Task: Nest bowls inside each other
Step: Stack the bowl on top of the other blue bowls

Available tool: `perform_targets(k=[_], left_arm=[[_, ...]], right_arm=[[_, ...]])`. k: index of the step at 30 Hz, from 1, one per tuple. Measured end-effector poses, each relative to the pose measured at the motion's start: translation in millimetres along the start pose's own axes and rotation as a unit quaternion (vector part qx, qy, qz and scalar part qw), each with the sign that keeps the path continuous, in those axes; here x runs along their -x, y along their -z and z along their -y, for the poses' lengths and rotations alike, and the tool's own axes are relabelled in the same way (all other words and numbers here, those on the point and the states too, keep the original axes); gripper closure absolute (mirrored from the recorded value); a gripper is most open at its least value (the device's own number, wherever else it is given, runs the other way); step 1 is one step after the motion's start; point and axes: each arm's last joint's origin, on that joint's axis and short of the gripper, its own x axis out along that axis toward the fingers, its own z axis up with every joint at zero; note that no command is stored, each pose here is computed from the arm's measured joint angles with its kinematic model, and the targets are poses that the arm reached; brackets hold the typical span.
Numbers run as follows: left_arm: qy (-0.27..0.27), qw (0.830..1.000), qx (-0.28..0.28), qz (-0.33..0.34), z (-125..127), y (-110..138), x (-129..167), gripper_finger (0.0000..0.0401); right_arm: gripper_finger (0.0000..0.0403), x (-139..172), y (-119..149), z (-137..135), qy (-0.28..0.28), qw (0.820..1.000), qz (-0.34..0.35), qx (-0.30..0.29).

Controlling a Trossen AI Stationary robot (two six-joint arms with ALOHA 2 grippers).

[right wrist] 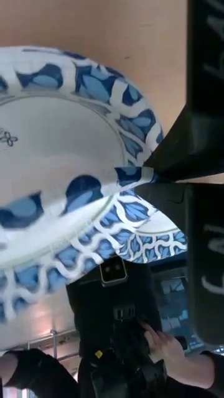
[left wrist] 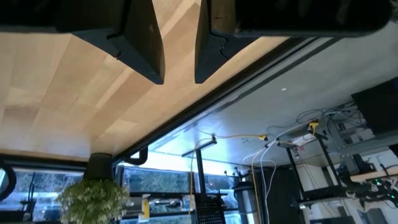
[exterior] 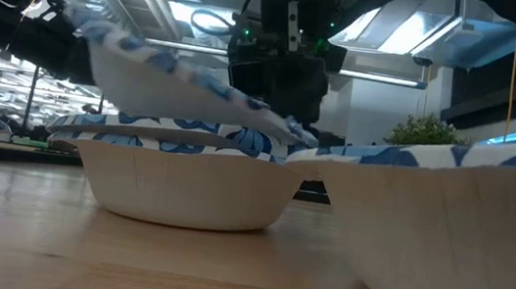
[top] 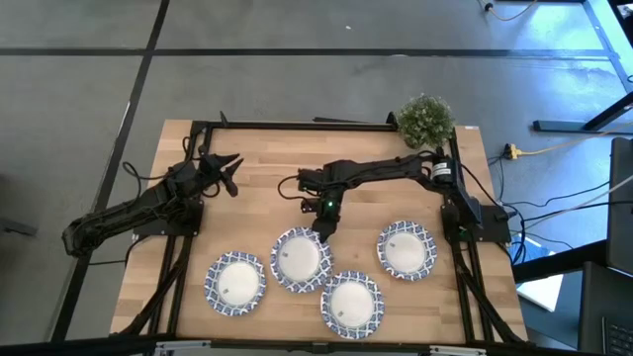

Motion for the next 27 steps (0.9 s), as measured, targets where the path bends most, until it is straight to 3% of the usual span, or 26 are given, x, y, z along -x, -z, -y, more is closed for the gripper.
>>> perform_targets(k=[10, 27], left_arm=[[0.000, 1.000, 0.000, 0.000, 0.0, 0.0, 0.0, 0.0319], [0.000, 1.000, 0.000, 0.000, 0.0, 0.0, 0.0, 0.0319]], right_arm=[[0.0363, -0.4, -4.0, -0.9, -0.002, 1.000, 0.015, 0.007], [0.0356, -0.1, -7.6, -1.6, 0.002, 0.999, 0.030, 0.039]])
